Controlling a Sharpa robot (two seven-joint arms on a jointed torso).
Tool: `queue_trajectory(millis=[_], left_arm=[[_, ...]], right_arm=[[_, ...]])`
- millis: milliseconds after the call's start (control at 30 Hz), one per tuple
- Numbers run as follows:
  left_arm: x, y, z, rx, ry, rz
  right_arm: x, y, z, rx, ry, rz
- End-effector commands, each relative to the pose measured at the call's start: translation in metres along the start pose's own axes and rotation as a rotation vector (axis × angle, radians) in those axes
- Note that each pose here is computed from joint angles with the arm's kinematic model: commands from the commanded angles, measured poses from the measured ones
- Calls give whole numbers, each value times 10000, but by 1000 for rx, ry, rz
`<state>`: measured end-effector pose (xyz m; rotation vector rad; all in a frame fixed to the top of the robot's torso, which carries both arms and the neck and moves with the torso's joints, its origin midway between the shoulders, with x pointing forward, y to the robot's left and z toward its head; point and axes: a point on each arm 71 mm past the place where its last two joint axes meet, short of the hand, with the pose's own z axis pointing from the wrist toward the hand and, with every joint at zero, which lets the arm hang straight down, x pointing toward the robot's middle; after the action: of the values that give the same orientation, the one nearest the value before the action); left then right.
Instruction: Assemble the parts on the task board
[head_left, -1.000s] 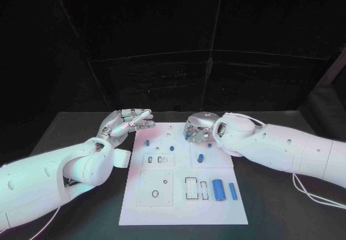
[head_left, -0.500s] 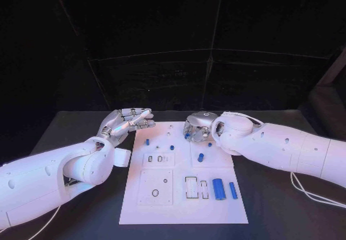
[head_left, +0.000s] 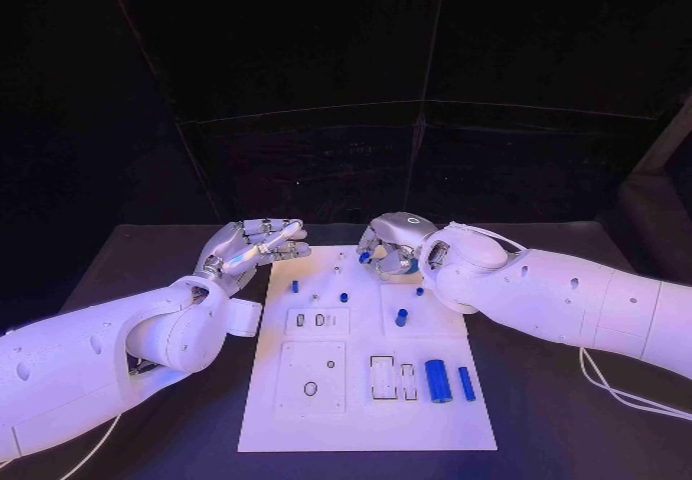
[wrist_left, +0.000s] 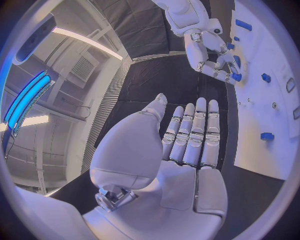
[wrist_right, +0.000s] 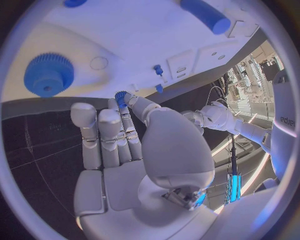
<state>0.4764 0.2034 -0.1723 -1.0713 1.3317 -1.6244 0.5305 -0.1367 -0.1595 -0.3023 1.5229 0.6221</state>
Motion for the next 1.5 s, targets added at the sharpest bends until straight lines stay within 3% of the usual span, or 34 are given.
queue_trajectory(millis=[33, 333, 900, 1500], left_arm=[[17, -13, 8, 7, 12, -6], [17, -12, 14, 6, 11, -5], [57, -50, 32, 14, 23, -8], [72, -89, 37, 21, 28, -8]], right_arm=[[-108, 16, 32, 14, -124, 44], [-146, 48, 197, 37, -153, 44], [-21, 173, 419, 59, -43, 31], [45, 218, 460, 62, 35, -34]])
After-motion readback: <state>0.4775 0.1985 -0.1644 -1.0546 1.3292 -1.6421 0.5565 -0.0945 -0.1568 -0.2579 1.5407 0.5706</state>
